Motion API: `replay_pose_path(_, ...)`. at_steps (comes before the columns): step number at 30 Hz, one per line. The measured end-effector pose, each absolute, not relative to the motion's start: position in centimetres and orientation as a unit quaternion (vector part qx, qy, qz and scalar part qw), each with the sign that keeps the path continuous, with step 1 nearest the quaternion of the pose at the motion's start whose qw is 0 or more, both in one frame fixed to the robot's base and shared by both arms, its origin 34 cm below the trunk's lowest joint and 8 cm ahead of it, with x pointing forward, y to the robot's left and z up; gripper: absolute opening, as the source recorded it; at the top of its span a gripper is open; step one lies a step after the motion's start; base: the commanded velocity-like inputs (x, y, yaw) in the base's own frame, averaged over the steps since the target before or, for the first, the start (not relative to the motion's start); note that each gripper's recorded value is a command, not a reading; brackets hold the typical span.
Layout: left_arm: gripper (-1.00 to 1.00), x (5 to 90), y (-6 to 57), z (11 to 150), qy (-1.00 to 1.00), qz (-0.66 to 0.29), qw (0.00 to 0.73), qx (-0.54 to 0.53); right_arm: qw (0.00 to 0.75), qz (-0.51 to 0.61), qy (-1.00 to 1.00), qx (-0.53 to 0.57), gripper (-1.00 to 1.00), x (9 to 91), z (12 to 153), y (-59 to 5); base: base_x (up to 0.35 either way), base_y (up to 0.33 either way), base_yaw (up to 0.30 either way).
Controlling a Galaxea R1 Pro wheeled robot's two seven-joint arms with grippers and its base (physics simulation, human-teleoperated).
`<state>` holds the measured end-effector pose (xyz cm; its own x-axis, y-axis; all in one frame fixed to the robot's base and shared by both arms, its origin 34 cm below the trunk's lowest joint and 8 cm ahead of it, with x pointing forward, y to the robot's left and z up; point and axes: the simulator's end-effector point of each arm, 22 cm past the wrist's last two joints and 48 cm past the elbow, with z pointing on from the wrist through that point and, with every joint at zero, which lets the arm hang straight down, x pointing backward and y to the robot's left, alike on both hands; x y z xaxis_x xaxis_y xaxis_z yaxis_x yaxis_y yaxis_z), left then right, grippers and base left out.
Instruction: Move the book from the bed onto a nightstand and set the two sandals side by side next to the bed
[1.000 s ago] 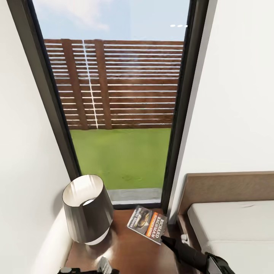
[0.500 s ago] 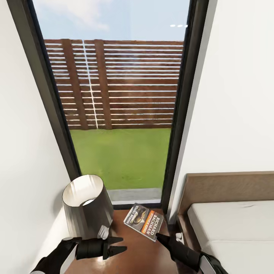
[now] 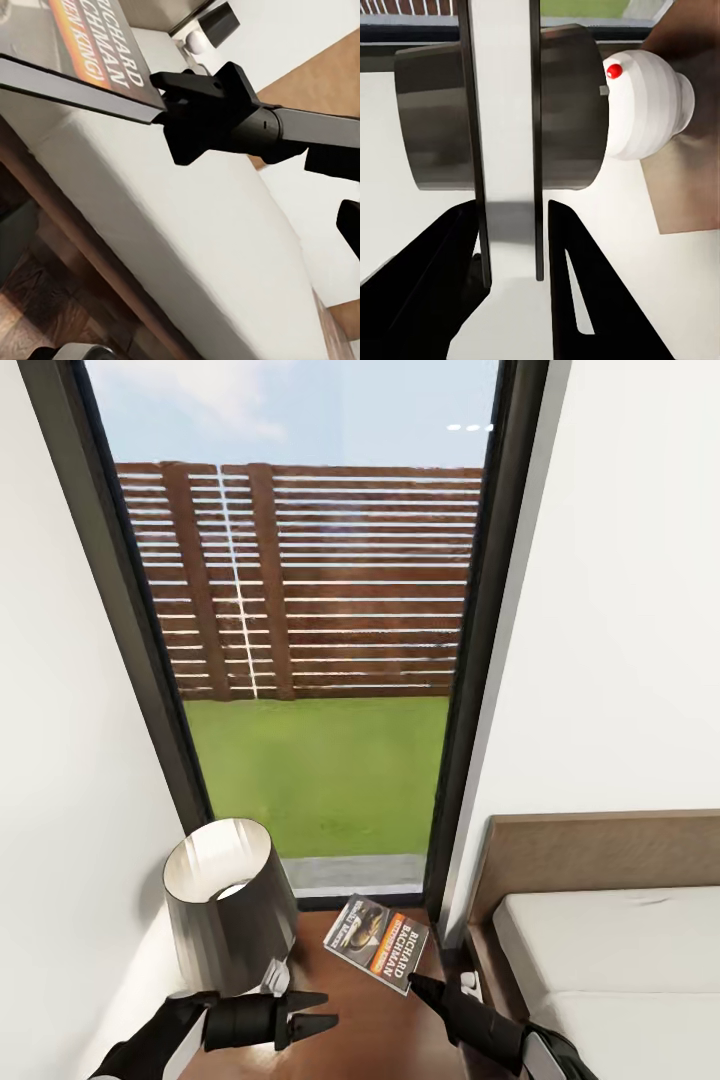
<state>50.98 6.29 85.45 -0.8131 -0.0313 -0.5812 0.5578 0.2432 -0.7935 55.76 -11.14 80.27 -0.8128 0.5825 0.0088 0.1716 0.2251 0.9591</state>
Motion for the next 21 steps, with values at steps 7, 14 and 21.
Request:
replay_pose_path(7,1.0,51.2,6.3,84.7,0.748,-0.589,0.25,0.176,0.18,0.571,0.762,0.247,-1.0,55.9,79.5,-11.1,0.0,0.0,0.0)
replay_pose_path(14,1.0,51.3,6.0,84.0,0.747,-0.591,0.25,0.176,0.181,0.571,0.762,0.247,-1.0,56.1,78.7,-11.1,0.0,0.0,0.0)
replay_pose_path(21,1.0,51.4,5.9,83.2,0.746,-0.592,0.25,0.176,0.182,0.571,0.762,0.247,-1.0,56.3,77.9,-11.2,0.0,0.0,0.0)
